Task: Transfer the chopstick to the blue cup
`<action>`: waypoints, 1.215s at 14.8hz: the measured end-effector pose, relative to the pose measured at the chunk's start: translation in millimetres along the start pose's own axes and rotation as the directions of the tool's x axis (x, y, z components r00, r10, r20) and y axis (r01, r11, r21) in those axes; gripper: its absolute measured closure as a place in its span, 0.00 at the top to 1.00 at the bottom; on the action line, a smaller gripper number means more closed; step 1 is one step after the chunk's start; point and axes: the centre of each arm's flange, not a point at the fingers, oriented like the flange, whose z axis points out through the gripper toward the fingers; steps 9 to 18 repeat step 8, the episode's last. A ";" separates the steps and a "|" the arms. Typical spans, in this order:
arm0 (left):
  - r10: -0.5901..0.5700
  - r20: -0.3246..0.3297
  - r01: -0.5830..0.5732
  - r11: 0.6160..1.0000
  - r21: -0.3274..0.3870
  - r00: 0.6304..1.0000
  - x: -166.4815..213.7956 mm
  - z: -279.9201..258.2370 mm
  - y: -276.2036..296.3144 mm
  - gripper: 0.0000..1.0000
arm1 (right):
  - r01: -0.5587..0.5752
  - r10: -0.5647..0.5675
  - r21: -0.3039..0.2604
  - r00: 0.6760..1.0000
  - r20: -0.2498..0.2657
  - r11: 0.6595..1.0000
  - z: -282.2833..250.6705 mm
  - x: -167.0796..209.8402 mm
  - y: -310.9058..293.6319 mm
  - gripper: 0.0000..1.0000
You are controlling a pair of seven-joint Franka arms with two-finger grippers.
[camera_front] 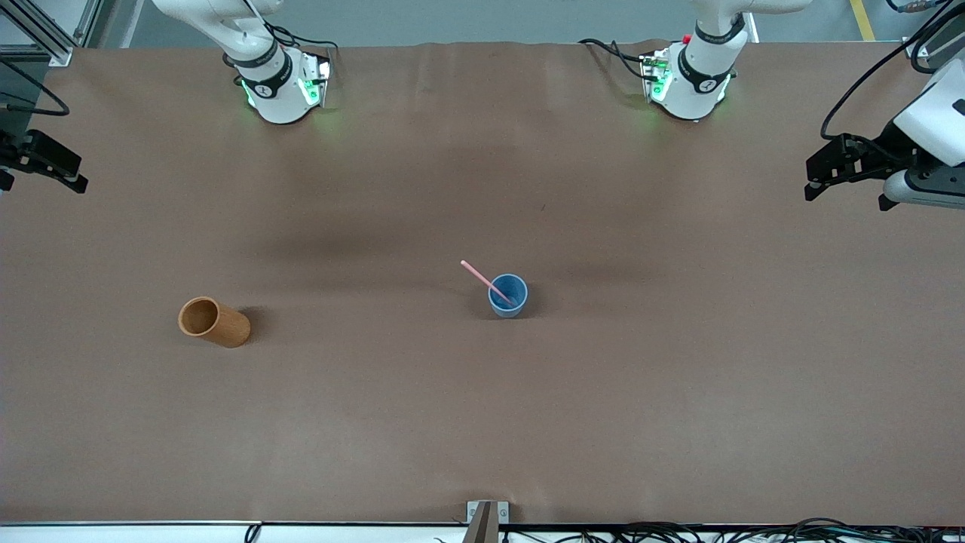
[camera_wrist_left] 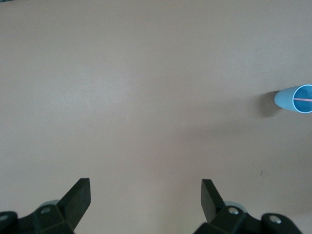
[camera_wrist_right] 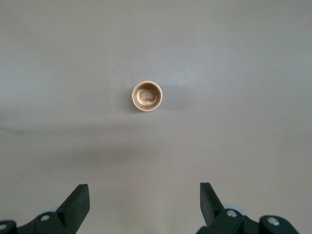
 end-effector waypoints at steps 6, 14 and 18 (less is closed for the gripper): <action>0.000 0.001 0.000 1.000 0.000 1.000 -0.1 0.1 0.0 1.00 | 0.001 -0.001 0.019 1.000 -0.002 1.000 2.6 2.5 -0.1 1.00; 0.000 0.001 0.000 1.000 0.000 1.000 -0.1 0.1 0.0 1.00 | 0.000 0.000 0.027 1.000 -0.005 1.000 3.0 3.4 0.2 1.00; 0.000 0.001 0.000 1.000 0.000 1.000 -0.1 0.1 0.0 1.00 | 0.000 0.000 0.027 1.000 -0.005 1.000 3.0 3.4 0.2 1.00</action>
